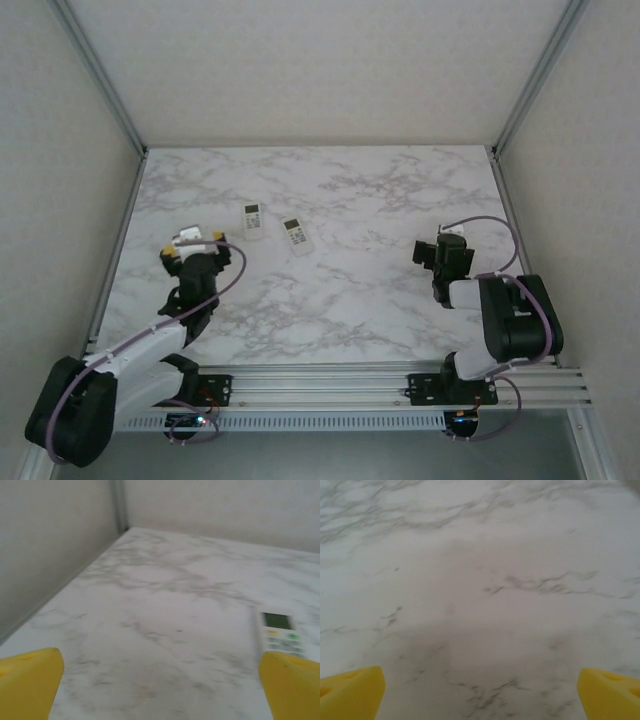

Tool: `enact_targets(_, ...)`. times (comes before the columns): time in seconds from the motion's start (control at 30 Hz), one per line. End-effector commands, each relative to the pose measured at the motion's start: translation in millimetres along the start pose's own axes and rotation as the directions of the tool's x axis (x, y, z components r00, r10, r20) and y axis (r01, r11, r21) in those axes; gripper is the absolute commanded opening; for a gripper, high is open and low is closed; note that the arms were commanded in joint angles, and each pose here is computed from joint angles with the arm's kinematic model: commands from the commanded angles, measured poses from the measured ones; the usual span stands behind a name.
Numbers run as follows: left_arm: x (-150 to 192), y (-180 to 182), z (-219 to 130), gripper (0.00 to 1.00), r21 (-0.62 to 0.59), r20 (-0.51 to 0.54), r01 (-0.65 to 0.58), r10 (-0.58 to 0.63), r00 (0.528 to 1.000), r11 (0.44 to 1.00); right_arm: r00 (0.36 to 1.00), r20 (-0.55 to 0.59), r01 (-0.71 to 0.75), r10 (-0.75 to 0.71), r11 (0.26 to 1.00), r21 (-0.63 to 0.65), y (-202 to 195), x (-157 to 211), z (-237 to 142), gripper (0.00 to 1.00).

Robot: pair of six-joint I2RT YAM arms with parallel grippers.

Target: Load the batteries into the remote control

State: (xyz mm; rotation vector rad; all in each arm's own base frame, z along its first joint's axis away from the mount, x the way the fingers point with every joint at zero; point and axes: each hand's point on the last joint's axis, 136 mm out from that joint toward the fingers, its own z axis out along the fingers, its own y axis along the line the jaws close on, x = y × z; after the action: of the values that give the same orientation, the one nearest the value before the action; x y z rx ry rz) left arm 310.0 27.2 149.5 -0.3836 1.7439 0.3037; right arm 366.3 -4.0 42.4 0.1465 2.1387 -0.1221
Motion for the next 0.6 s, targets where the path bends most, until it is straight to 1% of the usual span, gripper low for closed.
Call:
enact_targets(0.0, -23, 17, 4, 1.0, 0.076, 0.156, 0.136, -0.146, 0.977, 0.988, 0.984, 0.177, -0.016, 0.032, 0.995, -0.095, 9, -47, -3, 0.99)
enact_targets(0.07, -14, 24, 12, 1.0, 0.141, 0.151, 0.197, -0.217, 0.964, 0.97, 0.984, 0.178, -0.003, 0.018, 0.996, -0.086, 10, -48, -3, 0.99)
enact_targets(0.1, -16, 25, 18, 1.0, 0.15, 0.159, 0.212, -0.236, 0.959, 0.966, 0.985, 0.174, 0.002, 0.013, 0.996, -0.085, 11, -48, -3, 0.99)
enact_targets(0.13, -15, 19, 26, 1.0, 0.171, 0.137, 0.198, -0.222, 0.965, 0.965, 0.985, 0.174, 0.005, 0.009, 0.996, -0.084, 11, -47, -2, 0.99)
enact_targets(0.17, -19, 16, 32, 1.0, 0.181, 0.154, 0.184, -0.213, 0.965, 0.966, 0.985, 0.172, 0.008, 0.007, 0.996, -0.084, 12, -47, -2, 0.99)
enact_targets(0.2, -17, 11, 40, 1.0, 0.179, 0.146, 0.151, -0.178, 0.973, 0.972, 0.985, 0.171, 0.01, 0.005, 0.997, -0.082, 11, -47, -2, 0.99)
enact_targets(0.23, -11, 13, 48, 1.0, 0.162, 0.14, 0.162, -0.185, 0.973, 0.973, 0.985, 0.172, 0.009, 0.005, 0.996, -0.084, 12, -47, -2, 0.99)
enact_targets(0.27, 3, 12, 61, 1.0, 0.161, 0.107, 0.169, -0.188, 0.976, 0.972, 0.985, 0.173, 0.011, 0.004, 0.997, -0.083, 12, -48, -2, 0.99)
enact_targets(0.3, -3, 9, 60, 1.0, 0.162, 0.149, 0.151, -0.175, 0.973, 0.975, 0.985, 0.173, 0.011, 0.003, 0.996, -0.084, 12, -48, -2, 0.99)
enact_targets(0.33, 6, 3, 65, 0.99, 0.161, 0.075, 0.126, -0.139, 0.987, 0.979, 0.985, 0.171, 0.013, 0.002, 0.996, -0.085, 12, -47, -2, 0.99)
enact_targets(0.37, 3, 2, 67, 0.99, 0.157, 0.095, 0.126, -0.142, 0.985, 0.979, 0.986, 0.169, 0.016, -0.001, 0.996, -0.089, 14, -47, -2, 0.99)
enact_targets(0.57, 5, 3, 65, 1.0, 0.148, 0.09, 0.125, -0.14, 0.986, 0.981, 0.986, 0.165, 0.045, -0.022, 0.99, -0.134, 22, -47, -2, 0.99)
